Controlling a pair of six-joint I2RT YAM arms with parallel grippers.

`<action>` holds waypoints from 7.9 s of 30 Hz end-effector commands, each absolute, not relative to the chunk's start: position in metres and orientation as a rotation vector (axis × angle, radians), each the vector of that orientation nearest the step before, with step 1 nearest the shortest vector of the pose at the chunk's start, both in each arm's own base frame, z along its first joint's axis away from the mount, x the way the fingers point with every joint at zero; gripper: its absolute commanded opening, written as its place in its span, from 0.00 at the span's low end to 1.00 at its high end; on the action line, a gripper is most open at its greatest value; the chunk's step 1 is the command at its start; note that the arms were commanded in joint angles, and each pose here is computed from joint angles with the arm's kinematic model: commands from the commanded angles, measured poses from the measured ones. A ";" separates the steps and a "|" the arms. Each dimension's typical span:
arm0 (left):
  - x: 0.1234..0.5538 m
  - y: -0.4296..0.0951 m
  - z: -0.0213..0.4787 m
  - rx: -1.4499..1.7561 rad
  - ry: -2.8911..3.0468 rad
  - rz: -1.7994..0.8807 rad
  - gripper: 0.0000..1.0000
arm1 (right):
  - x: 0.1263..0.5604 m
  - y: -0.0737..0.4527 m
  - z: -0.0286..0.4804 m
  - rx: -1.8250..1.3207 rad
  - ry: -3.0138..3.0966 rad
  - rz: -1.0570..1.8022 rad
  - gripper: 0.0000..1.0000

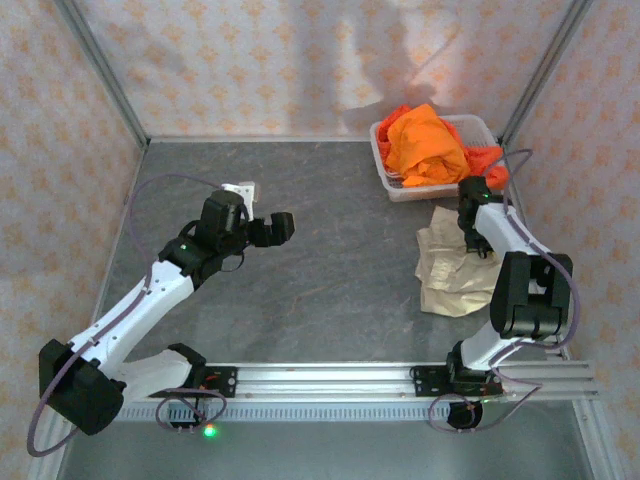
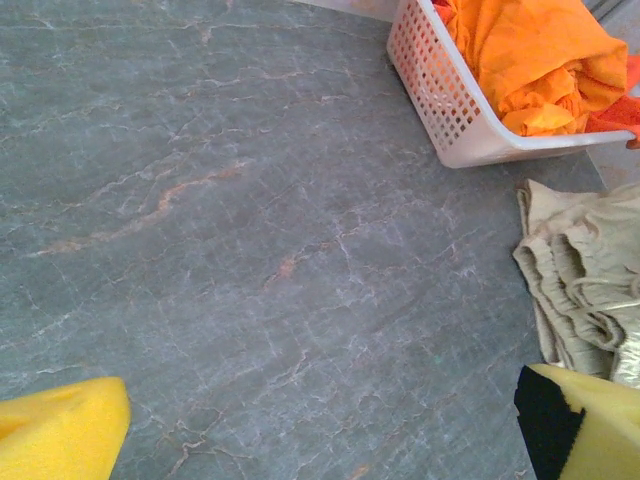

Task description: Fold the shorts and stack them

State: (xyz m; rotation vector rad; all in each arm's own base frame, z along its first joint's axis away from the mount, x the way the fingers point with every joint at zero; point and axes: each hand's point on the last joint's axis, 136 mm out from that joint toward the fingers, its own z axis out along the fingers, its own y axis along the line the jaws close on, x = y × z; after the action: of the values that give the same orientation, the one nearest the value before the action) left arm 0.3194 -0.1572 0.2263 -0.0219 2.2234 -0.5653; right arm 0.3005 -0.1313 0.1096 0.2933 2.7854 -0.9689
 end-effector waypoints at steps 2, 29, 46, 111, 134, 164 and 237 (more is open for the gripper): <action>0.323 -0.152 0.222 -0.009 2.226 -0.536 1.00 | 0.303 -0.158 0.141 0.336 2.667 -1.162 0.09; 0.308 -0.142 0.230 -0.032 2.179 -0.544 1.00 | 0.535 0.018 0.233 0.367 2.416 -0.145 0.99; 0.303 -0.135 0.225 -0.053 2.188 -0.515 1.00 | 0.573 0.019 0.183 0.376 2.537 -0.249 0.18; 0.311 -0.140 0.229 -0.065 2.173 -0.541 1.00 | 0.299 0.141 0.236 -0.032 2.284 0.665 0.08; 0.301 -0.034 0.324 -0.413 1.954 -0.306 1.00 | 0.308 0.382 0.363 -0.626 2.049 0.932 0.10; 0.329 -0.043 0.199 -0.625 2.275 -0.543 1.00 | 0.234 0.339 0.198 -0.848 2.308 0.159 0.82; 0.330 -0.034 0.225 -0.581 2.129 -0.647 1.00 | 0.297 0.176 0.173 -0.489 2.533 0.129 0.00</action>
State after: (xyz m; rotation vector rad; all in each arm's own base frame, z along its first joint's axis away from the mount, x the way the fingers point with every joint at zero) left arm 0.3281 -0.0143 0.2255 -0.6558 2.1196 -0.6018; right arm 0.2850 0.1913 0.1739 -0.5194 2.5858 0.1631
